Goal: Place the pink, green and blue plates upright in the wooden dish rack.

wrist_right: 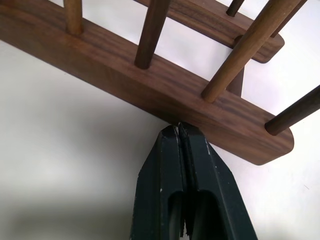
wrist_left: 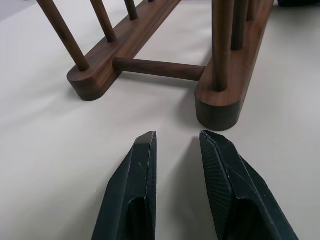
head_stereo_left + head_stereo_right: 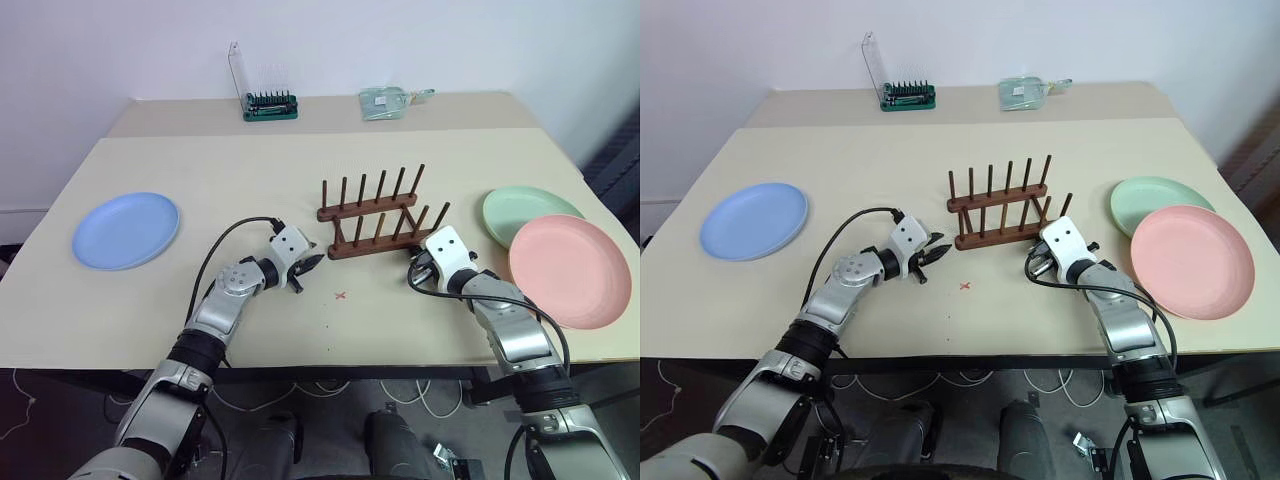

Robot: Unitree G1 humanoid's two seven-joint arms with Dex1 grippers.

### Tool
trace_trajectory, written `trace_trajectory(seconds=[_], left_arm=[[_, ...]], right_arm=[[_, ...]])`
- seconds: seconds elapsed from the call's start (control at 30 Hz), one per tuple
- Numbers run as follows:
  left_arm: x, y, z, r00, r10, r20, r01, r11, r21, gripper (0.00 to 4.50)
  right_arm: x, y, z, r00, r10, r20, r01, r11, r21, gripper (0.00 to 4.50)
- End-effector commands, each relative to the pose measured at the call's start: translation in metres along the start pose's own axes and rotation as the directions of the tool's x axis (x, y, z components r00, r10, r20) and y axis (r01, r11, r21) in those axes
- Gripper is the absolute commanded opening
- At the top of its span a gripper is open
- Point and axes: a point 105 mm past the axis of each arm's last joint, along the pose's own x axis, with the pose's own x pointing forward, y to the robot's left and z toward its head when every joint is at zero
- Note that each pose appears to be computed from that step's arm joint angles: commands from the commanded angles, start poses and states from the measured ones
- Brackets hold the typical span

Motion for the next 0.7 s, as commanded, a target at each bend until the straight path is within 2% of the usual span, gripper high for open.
trace_trajectory(seconds=[0.03, 0.2, 0.3, 0.47, 0.7], left_arm=[[-0.02, -0.023, -0.034, 0.98, -0.166, -0.113, 0.156, 0.984, -0.091, 1.35], [-0.03, -0.037, -0.025, 0.958, -0.273, -0.085, 0.261, 0.957, -0.128, 1.35], [-0.017, -0.046, -0.015, 0.952, -0.297, -0.079, 0.29, 0.953, -0.082, 1.35], [0.007, -0.037, -0.016, 0.977, -0.186, -0.105, 0.179, 0.981, -0.069, 1.35], [0.008, -0.005, -0.029, 0.989, 0.011, -0.148, -0.022, 0.997, -0.069, 1.35]], right_arm=[[-0.006, -0.005, 0.004, 1.0, -0.012, 0.014, 0.012, 1.0, -0.012, 0.03], [-0.005, -0.006, 0.003, 1.0, -0.016, 0.011, 0.017, 1.0, -0.013, 0.03], [-0.004, -0.005, 0.004, 1.0, -0.014, 0.012, 0.014, 1.0, -0.015, 0.03], [-0.002, -0.004, 0.006, 1.0, -0.011, 0.017, 0.011, 1.0, -0.013, 0.03], [-0.005, -0.006, 0.006, 1.0, -0.016, 0.018, 0.017, 1.0, -0.016, 0.03]])
